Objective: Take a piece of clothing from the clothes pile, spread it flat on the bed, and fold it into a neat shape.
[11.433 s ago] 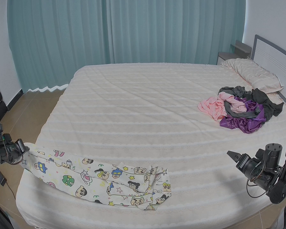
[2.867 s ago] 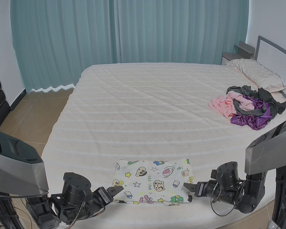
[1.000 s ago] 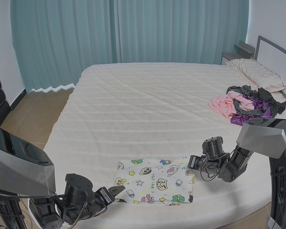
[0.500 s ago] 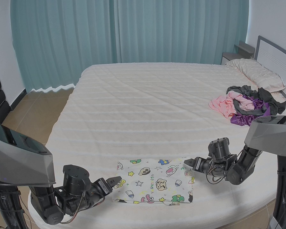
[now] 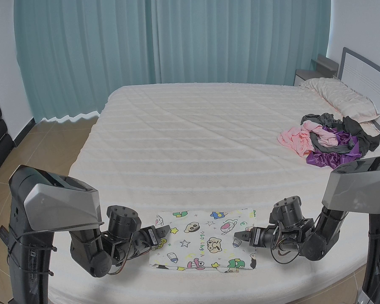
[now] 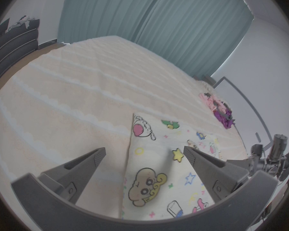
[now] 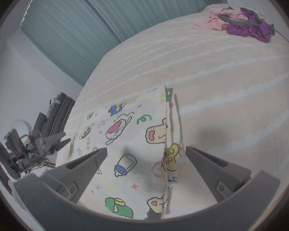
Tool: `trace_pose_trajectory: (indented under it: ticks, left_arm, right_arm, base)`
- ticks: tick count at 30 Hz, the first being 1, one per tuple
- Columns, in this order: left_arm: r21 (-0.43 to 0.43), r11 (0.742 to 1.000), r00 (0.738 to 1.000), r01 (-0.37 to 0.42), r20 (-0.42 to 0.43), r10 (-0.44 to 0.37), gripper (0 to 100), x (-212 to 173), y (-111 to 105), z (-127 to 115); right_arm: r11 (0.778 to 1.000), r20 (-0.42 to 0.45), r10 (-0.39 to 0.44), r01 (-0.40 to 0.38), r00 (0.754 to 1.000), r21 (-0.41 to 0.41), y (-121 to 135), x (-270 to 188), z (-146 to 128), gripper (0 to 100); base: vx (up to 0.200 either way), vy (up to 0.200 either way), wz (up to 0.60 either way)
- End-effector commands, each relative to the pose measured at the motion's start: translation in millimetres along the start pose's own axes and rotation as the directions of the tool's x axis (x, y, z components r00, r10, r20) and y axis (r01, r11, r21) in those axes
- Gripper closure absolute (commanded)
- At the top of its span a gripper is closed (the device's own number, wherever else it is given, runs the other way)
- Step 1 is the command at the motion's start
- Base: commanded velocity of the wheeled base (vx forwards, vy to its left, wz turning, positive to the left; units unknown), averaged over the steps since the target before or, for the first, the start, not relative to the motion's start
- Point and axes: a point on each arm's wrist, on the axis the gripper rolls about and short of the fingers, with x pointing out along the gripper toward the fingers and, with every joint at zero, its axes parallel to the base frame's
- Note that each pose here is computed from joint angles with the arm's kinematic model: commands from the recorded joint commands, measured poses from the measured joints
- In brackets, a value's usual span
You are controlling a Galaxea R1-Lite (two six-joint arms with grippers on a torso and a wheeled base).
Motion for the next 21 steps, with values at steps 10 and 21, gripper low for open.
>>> trace_pose_trajectory:
  ticks: [10, 21]
  left_arm:
    - [0.011, 1.0, 0.999, 0.024, -0.035, -0.024, 0, 30, -5, -2]
    - [0.026, 0.998, 0.997, 0.056, -0.049, -0.055, 0, 32, -15, -7]
  right_arm:
    - [0.999, -0.024, -0.031, 0.029, 0.999, -0.045, 5, 24, -15, 0]
    - [0.996, 0.022, -0.068, 0.069, 0.997, -0.055, 8, 35, -15, 0]
  base:
    - [0.0, 0.0, 0.0]
    - [0.0, 0.0, 0.0]
